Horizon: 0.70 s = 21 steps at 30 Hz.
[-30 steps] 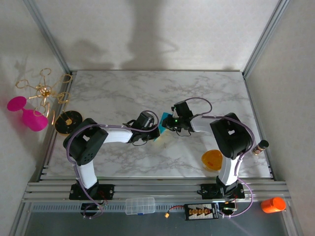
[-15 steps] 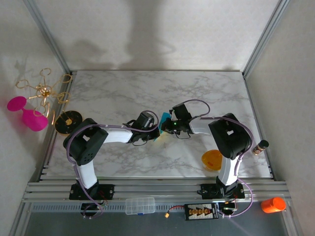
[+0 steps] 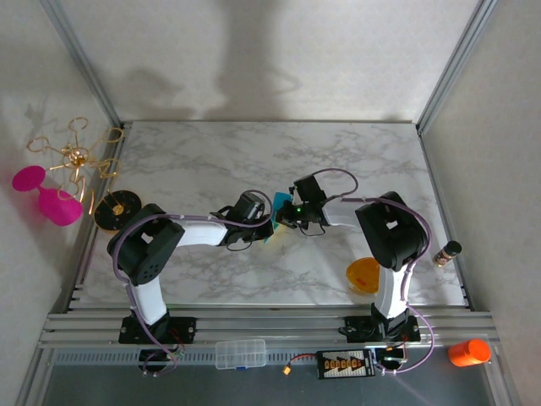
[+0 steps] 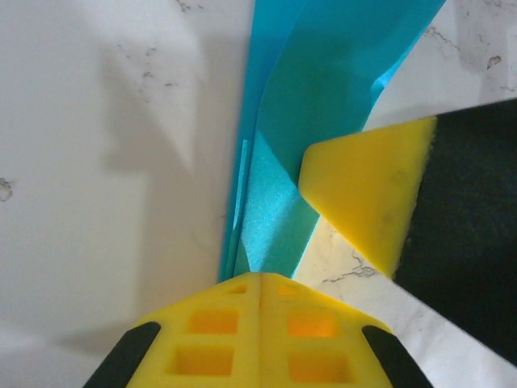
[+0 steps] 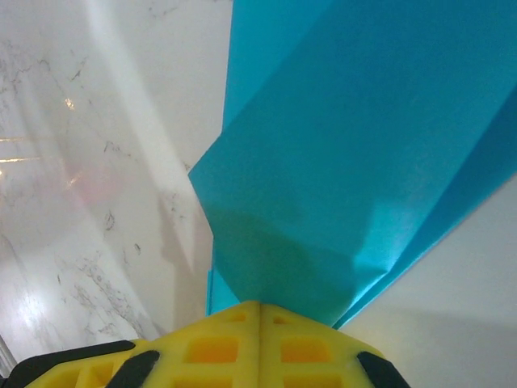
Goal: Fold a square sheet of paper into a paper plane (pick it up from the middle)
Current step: Fold the wing for the fifth time at the center of the table.
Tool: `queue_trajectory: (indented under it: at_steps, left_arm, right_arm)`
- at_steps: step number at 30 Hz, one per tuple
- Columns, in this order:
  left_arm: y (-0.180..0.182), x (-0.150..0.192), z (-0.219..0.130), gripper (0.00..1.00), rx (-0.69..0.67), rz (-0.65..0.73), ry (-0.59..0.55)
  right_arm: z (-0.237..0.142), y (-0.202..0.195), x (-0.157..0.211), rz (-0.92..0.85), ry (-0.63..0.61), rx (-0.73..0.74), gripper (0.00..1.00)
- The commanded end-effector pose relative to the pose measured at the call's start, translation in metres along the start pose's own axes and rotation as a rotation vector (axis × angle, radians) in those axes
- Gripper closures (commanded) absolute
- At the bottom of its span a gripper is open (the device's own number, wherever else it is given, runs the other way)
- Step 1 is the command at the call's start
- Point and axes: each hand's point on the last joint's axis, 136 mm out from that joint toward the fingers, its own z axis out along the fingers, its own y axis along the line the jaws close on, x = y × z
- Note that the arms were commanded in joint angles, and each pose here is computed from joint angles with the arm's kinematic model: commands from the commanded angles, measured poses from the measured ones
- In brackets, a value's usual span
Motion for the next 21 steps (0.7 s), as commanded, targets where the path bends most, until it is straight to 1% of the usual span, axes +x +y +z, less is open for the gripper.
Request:
queue_trajectory:
  at_steps: [1, 6, 21]
  left_arm:
    - [0.05, 0.038, 0.006, 1.0, -0.168, 0.01, 0.13]
    - [0.06, 0.046, 0.007, 1.0, -0.197, 0.025, 0.16]
    - [0.063, 0.049, 0.007, 1.0, -0.204, 0.034, 0.165]
  right_arm:
    - [0.001, -0.03, -0.019, 0.014, -0.045, 0.105, 0.94]
    - [0.0, -0.035, -0.037, 0.002, -0.065, 0.11, 0.93]
    - [-0.004, -0.052, -0.081, -0.015, -0.117, 0.109, 0.93]
